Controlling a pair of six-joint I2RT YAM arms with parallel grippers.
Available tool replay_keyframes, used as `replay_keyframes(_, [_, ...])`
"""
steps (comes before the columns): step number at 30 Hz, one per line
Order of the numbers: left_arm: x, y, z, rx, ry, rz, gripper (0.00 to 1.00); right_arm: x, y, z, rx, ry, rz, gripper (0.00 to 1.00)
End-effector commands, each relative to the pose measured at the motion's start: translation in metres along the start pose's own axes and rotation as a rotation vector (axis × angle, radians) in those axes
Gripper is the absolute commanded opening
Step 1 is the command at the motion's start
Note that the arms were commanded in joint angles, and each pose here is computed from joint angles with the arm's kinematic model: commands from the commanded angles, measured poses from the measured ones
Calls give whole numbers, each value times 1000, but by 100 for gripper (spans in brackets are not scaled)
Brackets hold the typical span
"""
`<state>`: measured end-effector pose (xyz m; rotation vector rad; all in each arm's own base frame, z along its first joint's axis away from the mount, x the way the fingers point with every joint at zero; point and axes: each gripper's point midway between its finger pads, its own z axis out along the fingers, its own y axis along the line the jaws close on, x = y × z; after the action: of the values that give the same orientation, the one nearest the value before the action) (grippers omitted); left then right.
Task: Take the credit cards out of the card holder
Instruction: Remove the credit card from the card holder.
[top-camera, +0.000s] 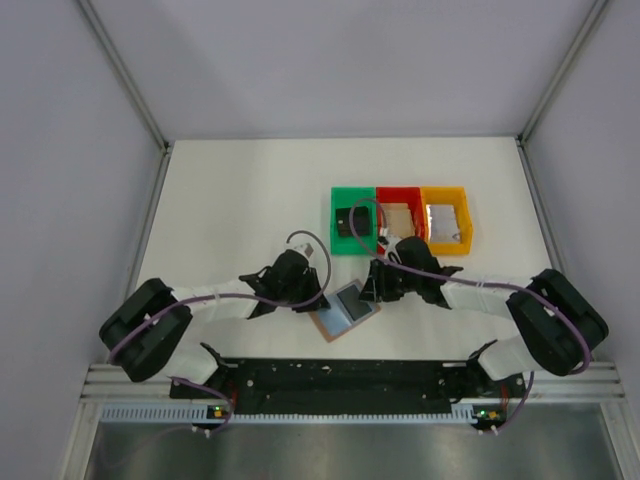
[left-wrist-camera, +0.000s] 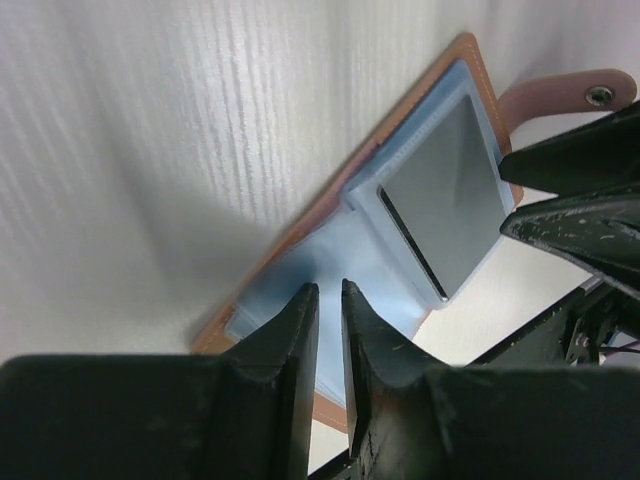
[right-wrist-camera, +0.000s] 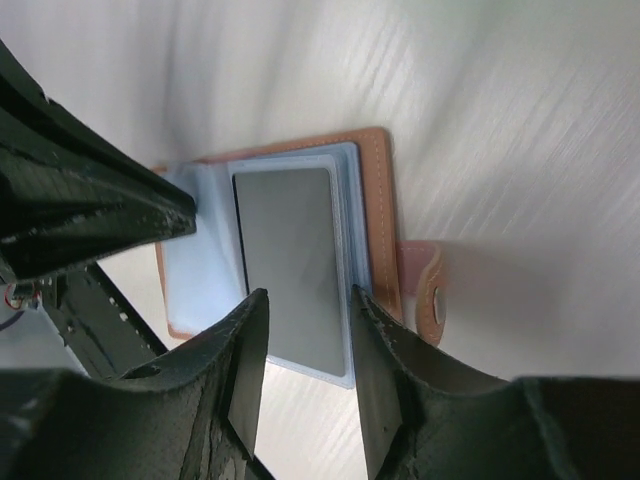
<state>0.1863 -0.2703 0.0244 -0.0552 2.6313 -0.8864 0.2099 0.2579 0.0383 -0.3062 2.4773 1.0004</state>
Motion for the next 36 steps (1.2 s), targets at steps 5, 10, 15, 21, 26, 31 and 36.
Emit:
replay_keyframes(5, [-4, 56, -13, -202, -2, 67, 21, 40, 20, -1, -64, 97, 106, 34])
replay_keyframes(10, [-20, 58, -26, -236, -48, 91, 21, 40, 22, -4, -52, 66, 101, 32])
replay_keyframes(15, [-34, 34, -39, -165, -98, 100, 23, 13, 31, -14, -42, -30, 40, 32])
replay_keyframes(21, [-48, -22, -60, 64, -177, 18, 35, -10, 40, -16, -54, -100, -7, 32])
replay_keyframes(26, [-47, -53, -62, 212, -207, -84, 39, -15, 31, -9, -13, -122, -18, 29])
replay_keyframes(31, [-38, -64, -41, 258, -169, -131, 40, -15, 23, -4, -4, -124, -8, 27])
replay_keyframes(36, [-25, -64, -15, 253, -106, -165, 39, -11, 19, 4, -22, -117, 4, 26])
